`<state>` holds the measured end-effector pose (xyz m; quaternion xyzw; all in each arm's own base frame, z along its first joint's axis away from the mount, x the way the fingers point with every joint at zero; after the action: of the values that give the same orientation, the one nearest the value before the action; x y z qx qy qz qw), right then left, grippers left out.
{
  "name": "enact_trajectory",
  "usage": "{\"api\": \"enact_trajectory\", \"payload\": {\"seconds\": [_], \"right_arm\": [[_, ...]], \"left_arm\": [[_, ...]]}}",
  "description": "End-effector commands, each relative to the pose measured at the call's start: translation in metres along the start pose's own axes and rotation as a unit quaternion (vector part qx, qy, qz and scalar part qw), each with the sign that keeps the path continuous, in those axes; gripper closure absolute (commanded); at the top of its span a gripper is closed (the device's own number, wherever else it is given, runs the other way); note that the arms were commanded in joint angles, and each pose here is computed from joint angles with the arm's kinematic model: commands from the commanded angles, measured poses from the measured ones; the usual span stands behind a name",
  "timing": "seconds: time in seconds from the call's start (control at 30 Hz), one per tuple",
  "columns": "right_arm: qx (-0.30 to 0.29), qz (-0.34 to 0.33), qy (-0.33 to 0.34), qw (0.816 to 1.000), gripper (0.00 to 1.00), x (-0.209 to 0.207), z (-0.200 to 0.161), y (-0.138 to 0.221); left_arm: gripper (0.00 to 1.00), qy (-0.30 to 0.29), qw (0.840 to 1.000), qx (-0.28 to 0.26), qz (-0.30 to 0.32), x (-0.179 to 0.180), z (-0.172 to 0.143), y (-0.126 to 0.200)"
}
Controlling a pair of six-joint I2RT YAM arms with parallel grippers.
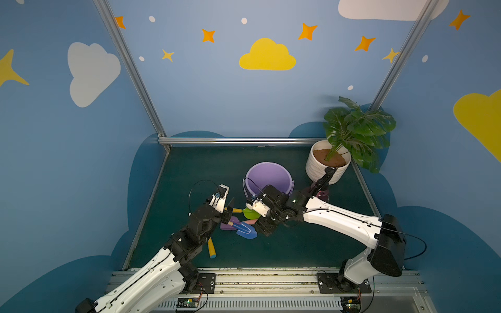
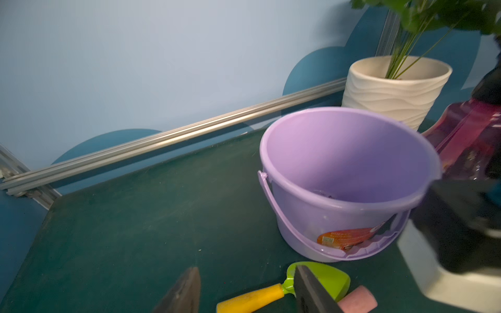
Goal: Organize the gardening tools
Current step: Pick up the gardening tool from the center of the board.
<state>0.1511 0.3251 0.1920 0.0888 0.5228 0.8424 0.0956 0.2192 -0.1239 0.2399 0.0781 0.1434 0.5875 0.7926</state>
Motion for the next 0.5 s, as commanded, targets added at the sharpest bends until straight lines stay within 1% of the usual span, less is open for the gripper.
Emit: {"api": "enact_trajectory", "payload": {"seconds": [0.0,0.07,0.13,0.33,0.47], "right_arm": [[-0.003,-0.009,0.067,0.998,0.35,0.015,0.011,-0.020],[-0.010,-0.018,0.097,0.995,0.40,0.021,0.020,-0.031],[-0.014,-0.021,0.113,0.993,0.43,0.024,0.029,-0.044],[-0.033,-0.028,0.135,0.990,0.51,0.020,0.058,-0.075],[-0.041,-0.041,0.137,0.989,0.59,0.011,0.073,-0.091]], "left_arm": [[0.41,0.023,0.999,-0.003,0.023,0.011,-0.001,-0.001],[0.40,0.044,0.998,-0.011,0.045,0.021,0.000,0.001],[0.40,0.065,0.996,-0.024,0.065,0.031,0.002,0.006],[0.40,0.098,0.988,-0.061,0.101,0.049,0.002,0.024],[0.40,0.111,0.984,-0.077,0.114,0.055,0.003,0.033]]}}
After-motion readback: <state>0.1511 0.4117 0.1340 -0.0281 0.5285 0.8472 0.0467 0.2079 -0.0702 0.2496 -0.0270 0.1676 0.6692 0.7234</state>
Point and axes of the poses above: each gripper's point midway between its finger pads, its own y axis back along the fingers, its own x axis along the line the jaws close on, z = x × y, the point moved 5 cm from there along y, back along the fingers, and after that the axes turned 14 degrees about y, right-handed, at the moved point
